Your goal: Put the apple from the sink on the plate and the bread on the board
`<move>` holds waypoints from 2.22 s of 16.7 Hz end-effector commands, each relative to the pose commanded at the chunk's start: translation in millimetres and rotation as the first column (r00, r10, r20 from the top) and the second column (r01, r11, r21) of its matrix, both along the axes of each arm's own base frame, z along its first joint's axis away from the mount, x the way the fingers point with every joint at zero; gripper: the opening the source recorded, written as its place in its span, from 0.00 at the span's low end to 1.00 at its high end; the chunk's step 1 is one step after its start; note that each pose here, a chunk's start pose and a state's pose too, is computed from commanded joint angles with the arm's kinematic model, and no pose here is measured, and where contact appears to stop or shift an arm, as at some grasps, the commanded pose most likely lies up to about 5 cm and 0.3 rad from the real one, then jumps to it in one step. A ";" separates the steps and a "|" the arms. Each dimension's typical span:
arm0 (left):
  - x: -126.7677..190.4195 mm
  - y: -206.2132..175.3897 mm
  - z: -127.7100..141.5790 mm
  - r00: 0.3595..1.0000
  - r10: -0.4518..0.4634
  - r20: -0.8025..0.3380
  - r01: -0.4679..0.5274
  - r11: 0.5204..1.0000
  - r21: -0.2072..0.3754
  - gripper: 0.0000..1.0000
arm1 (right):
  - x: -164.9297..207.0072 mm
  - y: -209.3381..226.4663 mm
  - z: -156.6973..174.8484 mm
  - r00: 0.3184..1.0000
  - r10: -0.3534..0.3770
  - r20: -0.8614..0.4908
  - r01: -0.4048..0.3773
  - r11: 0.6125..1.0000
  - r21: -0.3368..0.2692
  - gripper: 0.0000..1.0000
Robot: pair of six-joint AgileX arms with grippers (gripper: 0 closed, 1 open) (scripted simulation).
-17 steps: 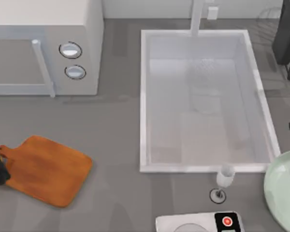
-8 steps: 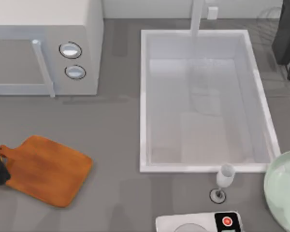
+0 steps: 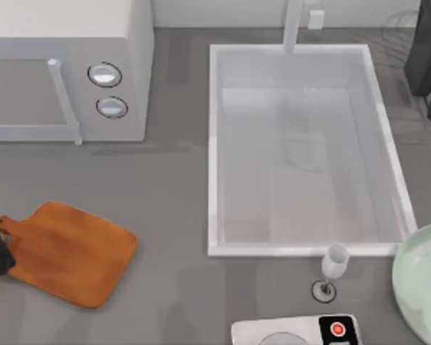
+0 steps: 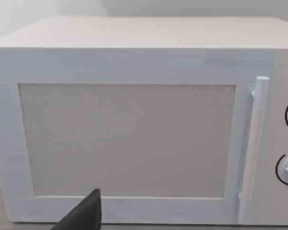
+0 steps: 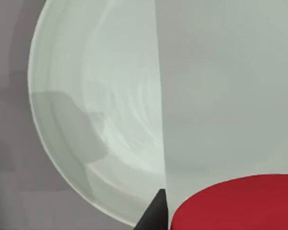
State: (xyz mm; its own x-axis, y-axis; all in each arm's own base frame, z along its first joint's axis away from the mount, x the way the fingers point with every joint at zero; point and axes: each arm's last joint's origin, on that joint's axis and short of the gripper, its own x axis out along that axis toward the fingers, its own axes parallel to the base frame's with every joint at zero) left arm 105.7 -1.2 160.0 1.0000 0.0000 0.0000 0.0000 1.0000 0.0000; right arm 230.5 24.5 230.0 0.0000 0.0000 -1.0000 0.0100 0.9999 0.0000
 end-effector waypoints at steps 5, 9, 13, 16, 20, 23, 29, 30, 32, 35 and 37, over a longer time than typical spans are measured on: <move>0.0 0.0 0.0 1.000 0.000 0.000 0.000 1.000 0.000 1.00 | 0.0 0.0 0.0 1.000 0.000 0.000 0.000 1.000 0.000 0.90; 0.0 0.0 0.0 1.000 0.000 0.000 0.000 1.000 0.000 1.00 | 0.0 0.0 0.0 1.000 0.000 0.000 0.000 1.000 0.000 1.00; 0.0 0.0 0.0 1.000 0.000 0.000 0.000 1.000 0.000 1.00 | 0.0 0.0 0.0 1.000 0.000 0.000 0.000 1.000 0.000 1.00; 0.0 0.0 0.0 1.000 0.000 0.000 0.000 1.000 0.000 1.00 | 0.0 0.2 -0.1 1.000 0.001 0.001 -0.001 1.000 0.000 1.00; 0.0 0.0 0.0 1.000 0.000 0.000 0.000 1.000 0.000 1.00 | -12.8 -3.1 -1.7 0.995 0.001 0.099 -0.002 1.000 0.009 1.00; 0.0 0.0 0.0 1.000 0.000 0.000 0.000 1.000 0.000 1.00 | -35.8 -8.1 -1.0 0.957 -0.001 0.291 -0.006 1.000 0.023 1.00; 0.0 0.0 0.0 1.000 0.000 0.000 0.000 1.000 0.000 1.00 | -94.4 -18.6 -12.9 0.619 -0.012 0.786 -0.021 0.999 0.032 1.00; 0.0 0.0 0.0 1.000 0.000 0.000 0.000 1.000 0.000 1.00 | -102.5 -19.9 -17.9 0.530 -0.012 0.848 -0.022 0.999 0.028 1.00; 0.0 0.0 0.0 1.000 0.000 0.000 0.000 1.000 0.000 1.00 | -114.8 -22.1 -30.2 0.348 -0.010 0.937 -0.021 1.000 0.019 1.00; 0.0 0.0 0.0 1.000 0.000 0.000 0.000 1.000 0.000 1.00 | -123.3 -24.3 -51.3 0.128 -0.001 0.992 -0.012 1.000 0.003 1.00; 0.0 0.0 0.0 1.000 0.000 0.000 0.000 1.000 0.000 1.00 | -124.6 -25.2 -63.2 0.042 0.006 0.999 -0.005 1.000 -0.005 1.00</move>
